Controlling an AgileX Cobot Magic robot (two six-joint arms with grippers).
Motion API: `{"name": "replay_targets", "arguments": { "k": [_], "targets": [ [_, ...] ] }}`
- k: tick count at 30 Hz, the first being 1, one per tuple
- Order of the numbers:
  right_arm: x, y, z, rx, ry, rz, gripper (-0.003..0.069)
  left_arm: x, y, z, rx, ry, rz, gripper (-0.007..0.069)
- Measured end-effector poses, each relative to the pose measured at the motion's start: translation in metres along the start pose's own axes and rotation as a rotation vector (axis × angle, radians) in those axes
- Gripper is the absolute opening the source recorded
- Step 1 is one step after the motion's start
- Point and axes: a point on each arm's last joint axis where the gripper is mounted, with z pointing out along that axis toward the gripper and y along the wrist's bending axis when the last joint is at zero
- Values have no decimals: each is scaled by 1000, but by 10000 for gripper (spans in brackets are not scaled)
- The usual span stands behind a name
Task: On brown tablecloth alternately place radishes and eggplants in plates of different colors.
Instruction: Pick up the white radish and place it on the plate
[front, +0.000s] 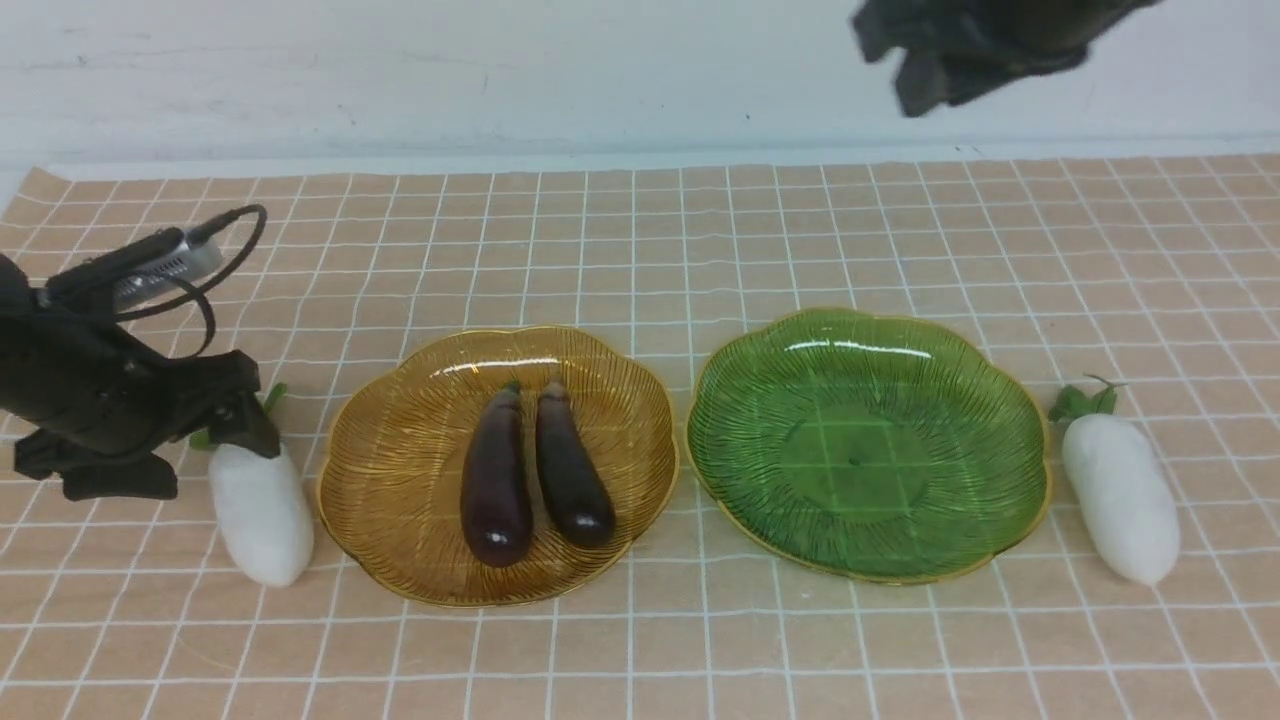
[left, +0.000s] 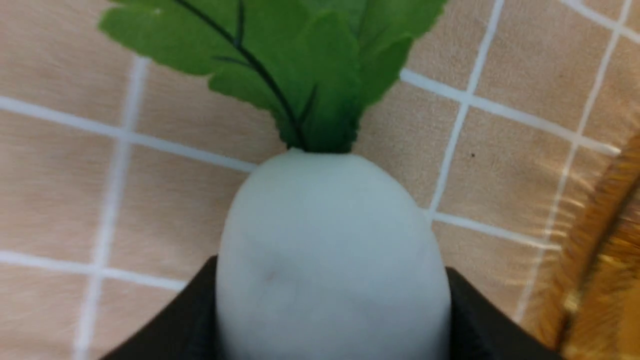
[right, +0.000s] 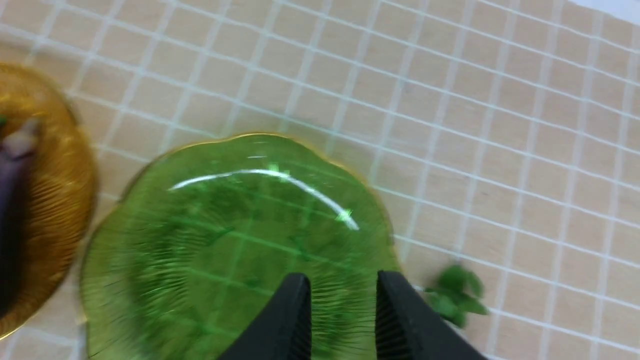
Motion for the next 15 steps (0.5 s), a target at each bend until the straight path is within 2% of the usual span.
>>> {"name": "replay_targets", "arguments": {
  "k": [4, 8, 10, 12, 15],
  "targets": [
    [1, -37, 5, 52, 13, 89, 182, -11, -8, -32, 17, -32, 43, 386],
    [6, -77, 7, 87, 26, 200, 182, -18, -41, -70, 75, -93, 128, 384],
    [13, -101, 9, 82, 35, 269, 182, -15, -73, -87, 132, -126, 212, 384],
    [20, -116, 12, 72, 53, 324, 182, -11, -98, -94, 176, -143, 276, 384],
    [35, -129, 20, 23, 94, 371, 182, 6, -152, -99, 262, -144, 407, 383]
  ]
}}
